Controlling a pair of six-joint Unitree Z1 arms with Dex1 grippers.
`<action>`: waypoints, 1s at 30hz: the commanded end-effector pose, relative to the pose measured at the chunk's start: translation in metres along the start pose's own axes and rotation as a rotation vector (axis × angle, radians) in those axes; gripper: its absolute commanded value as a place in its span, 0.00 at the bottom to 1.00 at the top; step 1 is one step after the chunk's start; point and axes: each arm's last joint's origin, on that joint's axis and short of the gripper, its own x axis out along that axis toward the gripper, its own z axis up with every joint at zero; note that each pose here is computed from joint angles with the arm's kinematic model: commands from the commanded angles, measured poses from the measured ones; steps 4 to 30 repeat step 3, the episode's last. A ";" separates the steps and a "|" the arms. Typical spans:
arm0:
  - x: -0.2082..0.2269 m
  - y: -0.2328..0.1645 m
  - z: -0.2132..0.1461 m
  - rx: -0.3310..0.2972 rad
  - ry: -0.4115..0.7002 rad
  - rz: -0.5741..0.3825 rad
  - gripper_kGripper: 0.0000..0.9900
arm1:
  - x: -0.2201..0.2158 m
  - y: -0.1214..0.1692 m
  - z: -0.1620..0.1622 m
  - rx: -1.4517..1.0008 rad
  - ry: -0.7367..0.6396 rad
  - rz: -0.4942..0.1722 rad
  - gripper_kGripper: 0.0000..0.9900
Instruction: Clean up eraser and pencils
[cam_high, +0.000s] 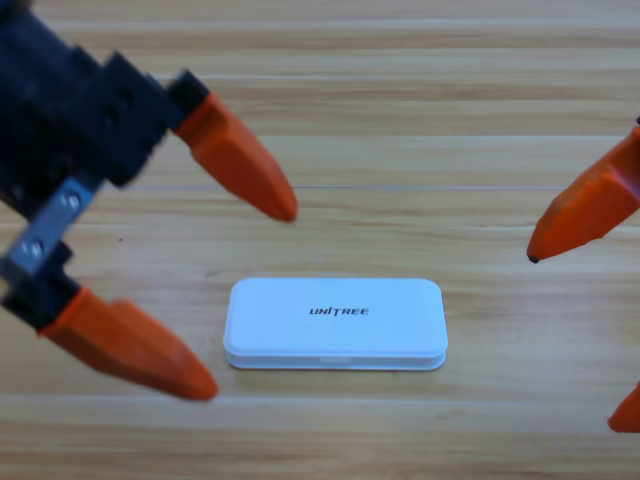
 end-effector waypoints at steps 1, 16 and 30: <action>0.024 0.003 -0.004 -0.025 0.054 -0.060 1.00 | 0.016 -0.001 -0.001 0.003 0.015 0.043 0.97; 0.024 0.002 -0.004 -0.022 0.055 -0.061 1.00 | 0.016 -0.001 -0.001 0.003 0.015 0.043 0.97; 0.024 0.002 -0.004 -0.022 0.055 -0.061 1.00 | 0.016 -0.001 -0.001 0.003 0.015 0.043 0.97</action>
